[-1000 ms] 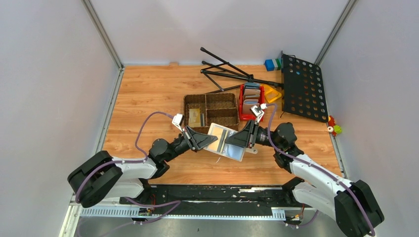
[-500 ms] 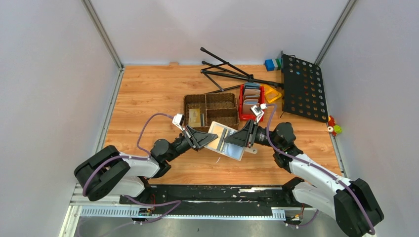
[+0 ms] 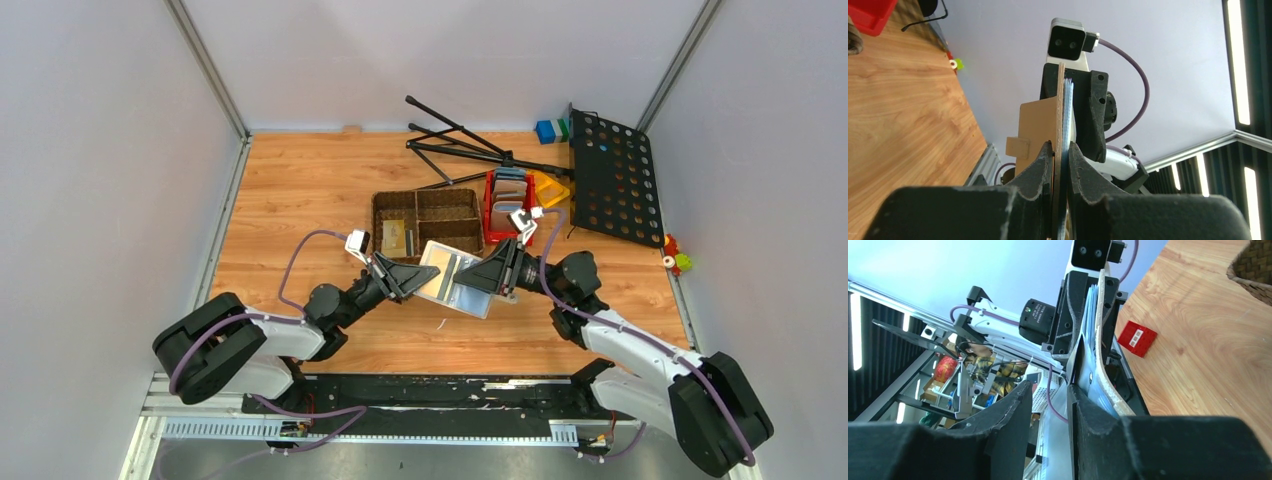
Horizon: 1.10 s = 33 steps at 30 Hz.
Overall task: Take the credit cards out of the card holder
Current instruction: Remove the credit card from the card holder.
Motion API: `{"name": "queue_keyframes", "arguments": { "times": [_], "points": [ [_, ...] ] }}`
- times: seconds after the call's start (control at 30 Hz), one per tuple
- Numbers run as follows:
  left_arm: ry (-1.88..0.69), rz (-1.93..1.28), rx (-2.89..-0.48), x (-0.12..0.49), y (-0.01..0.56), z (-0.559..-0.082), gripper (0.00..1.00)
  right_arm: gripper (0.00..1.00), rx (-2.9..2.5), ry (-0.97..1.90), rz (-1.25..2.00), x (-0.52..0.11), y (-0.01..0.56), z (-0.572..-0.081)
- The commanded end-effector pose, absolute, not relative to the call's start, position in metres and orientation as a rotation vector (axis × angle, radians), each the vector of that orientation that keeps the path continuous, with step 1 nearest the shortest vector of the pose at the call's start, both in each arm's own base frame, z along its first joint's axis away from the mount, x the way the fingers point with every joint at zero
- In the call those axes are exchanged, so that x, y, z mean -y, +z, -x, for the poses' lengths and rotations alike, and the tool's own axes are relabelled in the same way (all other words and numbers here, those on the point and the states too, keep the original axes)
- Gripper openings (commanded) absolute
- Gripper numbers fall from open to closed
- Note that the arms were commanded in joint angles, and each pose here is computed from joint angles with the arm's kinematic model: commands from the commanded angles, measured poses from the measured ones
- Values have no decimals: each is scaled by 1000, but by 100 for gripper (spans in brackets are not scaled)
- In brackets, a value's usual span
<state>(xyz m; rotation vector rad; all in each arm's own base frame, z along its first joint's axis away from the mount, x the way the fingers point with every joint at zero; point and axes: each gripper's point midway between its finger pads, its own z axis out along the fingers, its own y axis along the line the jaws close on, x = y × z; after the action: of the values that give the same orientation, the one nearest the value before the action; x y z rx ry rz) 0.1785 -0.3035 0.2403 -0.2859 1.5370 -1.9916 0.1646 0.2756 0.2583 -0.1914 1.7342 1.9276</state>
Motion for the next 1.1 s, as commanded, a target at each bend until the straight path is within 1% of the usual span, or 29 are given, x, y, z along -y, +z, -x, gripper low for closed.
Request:
{"name": "queue_keyframes", "arguments": {
  "times": [0.0, 0.17, 0.3, 0.4, 0.5, 0.53, 0.57, 0.6, 0.67, 0.8, 0.87, 1.0, 1.07],
  "points": [
    [-2102, 120, -1415, 309, 272, -151, 0, 32, -1558, 1950, 158, -271, 298, -167],
    [-2097, 105, -1439, 312, 266, -150, 8, 32, -1575, 1915, 150, -271, 304, -171],
    [-2106, 90, -1439, 313, 267, -148, 8, 32, -1586, 1934, 142, -273, 303, -173],
    [-2113, 74, -1440, 315, 268, -146, 12, 32, -1564, 1966, 134, -274, 307, -174],
    [-2111, 69, -1439, 315, 268, -145, 12, 31, -1563, 1974, 126, -276, 309, -176],
    [-2113, 68, -1435, 315, 270, -145, 9, 30, -1562, 1967, 130, -276, 309, -176],
    [-2117, 69, -1430, 315, 271, -145, 3, 30, -1565, 1953, 140, -277, 308, -177],
    [-2127, 72, -1421, 314, 274, -144, 0, 30, -1569, 1931, 159, -278, 307, -177],
    [-2152, 83, -1398, 312, 281, -143, 0, 31, -1592, 1860, 207, -281, 300, -178],
    [-2174, 123, -1362, 305, 291, -143, 0, 36, -1671, 1689, 291, -284, 281, -180],
    [-2170, 129, -1358, 304, 293, -143, 0, 37, -1708, 1657, 304, -285, 276, -181],
    [-2163, 123, -1342, 303, 299, -142, 0, 28, -1754, 1674, 282, -290, 271, -182],
    [-2171, 119, -1328, 304, 303, -141, 0, 26, -1771, 1674, 280, -295, 270, -183]
  ]
}}
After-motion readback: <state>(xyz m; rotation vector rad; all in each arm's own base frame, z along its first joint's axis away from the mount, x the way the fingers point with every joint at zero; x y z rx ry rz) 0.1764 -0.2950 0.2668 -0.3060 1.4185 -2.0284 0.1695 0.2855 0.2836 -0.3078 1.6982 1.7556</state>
